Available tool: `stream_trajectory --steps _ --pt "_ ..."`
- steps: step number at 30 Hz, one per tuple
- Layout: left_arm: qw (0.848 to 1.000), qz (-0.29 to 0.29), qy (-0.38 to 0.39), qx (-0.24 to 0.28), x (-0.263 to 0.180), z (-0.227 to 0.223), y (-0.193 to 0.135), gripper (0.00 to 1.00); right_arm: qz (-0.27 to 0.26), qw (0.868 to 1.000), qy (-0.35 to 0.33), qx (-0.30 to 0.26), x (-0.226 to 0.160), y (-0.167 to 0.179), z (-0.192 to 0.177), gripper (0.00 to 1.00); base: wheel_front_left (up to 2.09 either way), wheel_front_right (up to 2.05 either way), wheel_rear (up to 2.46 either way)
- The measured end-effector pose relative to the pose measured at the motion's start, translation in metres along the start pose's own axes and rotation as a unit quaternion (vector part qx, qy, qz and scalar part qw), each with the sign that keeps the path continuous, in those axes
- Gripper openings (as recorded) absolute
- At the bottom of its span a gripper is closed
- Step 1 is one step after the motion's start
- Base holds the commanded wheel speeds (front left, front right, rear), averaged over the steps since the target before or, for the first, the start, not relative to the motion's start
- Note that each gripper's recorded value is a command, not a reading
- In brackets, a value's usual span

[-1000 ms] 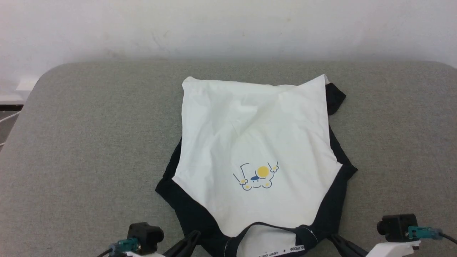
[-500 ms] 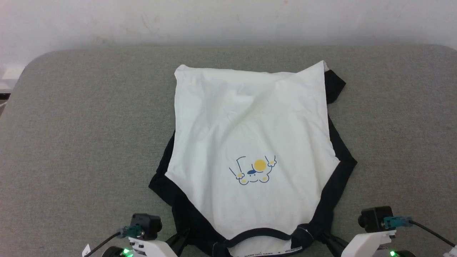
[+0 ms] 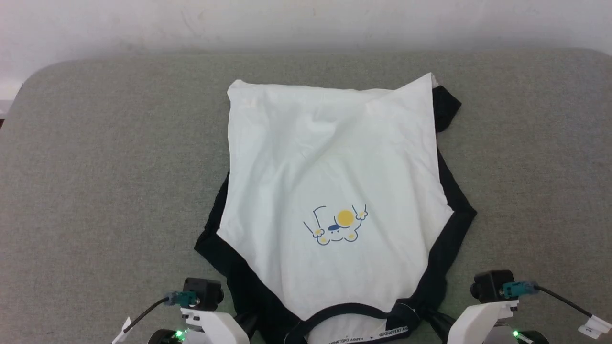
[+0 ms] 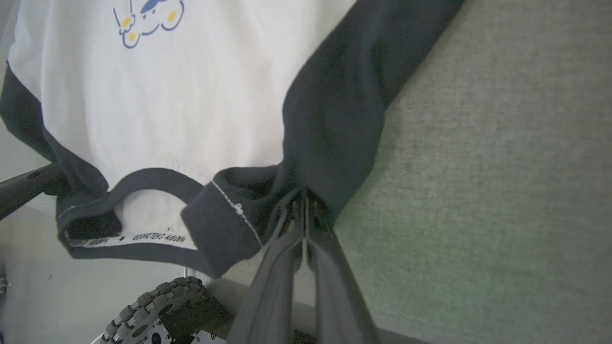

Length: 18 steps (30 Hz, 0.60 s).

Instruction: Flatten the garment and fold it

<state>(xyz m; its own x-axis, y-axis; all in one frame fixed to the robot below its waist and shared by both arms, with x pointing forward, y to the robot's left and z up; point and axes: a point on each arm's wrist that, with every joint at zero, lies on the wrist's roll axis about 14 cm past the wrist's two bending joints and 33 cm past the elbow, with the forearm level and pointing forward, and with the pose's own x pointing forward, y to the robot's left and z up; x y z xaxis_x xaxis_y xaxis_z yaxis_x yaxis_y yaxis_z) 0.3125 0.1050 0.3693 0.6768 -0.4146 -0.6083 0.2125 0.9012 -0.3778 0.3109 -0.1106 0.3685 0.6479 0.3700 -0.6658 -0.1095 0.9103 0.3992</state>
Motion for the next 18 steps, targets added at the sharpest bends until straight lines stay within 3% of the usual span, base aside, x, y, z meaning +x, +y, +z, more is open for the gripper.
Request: stream_trajectory --steps 1,2,12,16,18 --pt "1.0 0.001 -0.005 -0.004 0.0 0.002 0.0 0.84 0.0 1.0 -0.001 0.002 0.0 0.0 0.0 0.83 0.0 0.0 0.0" --pt "1.0 0.002 -0.007 -0.007 0.001 0.002 -0.001 1.0 -0.001 1.0 -0.004 0.002 -0.001 -0.001 0.0 1.0 0.0 0.0 0.0" --pt "0.997 -0.001 -0.064 -0.031 -0.016 0.02 -0.01 1.0 0.01 0.998 -0.053 0.018 -0.023 0.003 0.024 1.0 0.0 0.0 0.0" --pt "0.989 0.032 -0.144 -0.034 -0.036 0.049 0.0 1.0 0.001 0.991 -0.13 0.021 -0.048 -0.002 0.06 1.0 0.0 0.0 0.0" --pt "0.976 0.059 -0.207 -0.029 -0.05 0.07 0.008 1.0 -0.019 0.979 -0.204 0.009 -0.068 -0.009 0.09 1.0 0.0 0.0 0.0"
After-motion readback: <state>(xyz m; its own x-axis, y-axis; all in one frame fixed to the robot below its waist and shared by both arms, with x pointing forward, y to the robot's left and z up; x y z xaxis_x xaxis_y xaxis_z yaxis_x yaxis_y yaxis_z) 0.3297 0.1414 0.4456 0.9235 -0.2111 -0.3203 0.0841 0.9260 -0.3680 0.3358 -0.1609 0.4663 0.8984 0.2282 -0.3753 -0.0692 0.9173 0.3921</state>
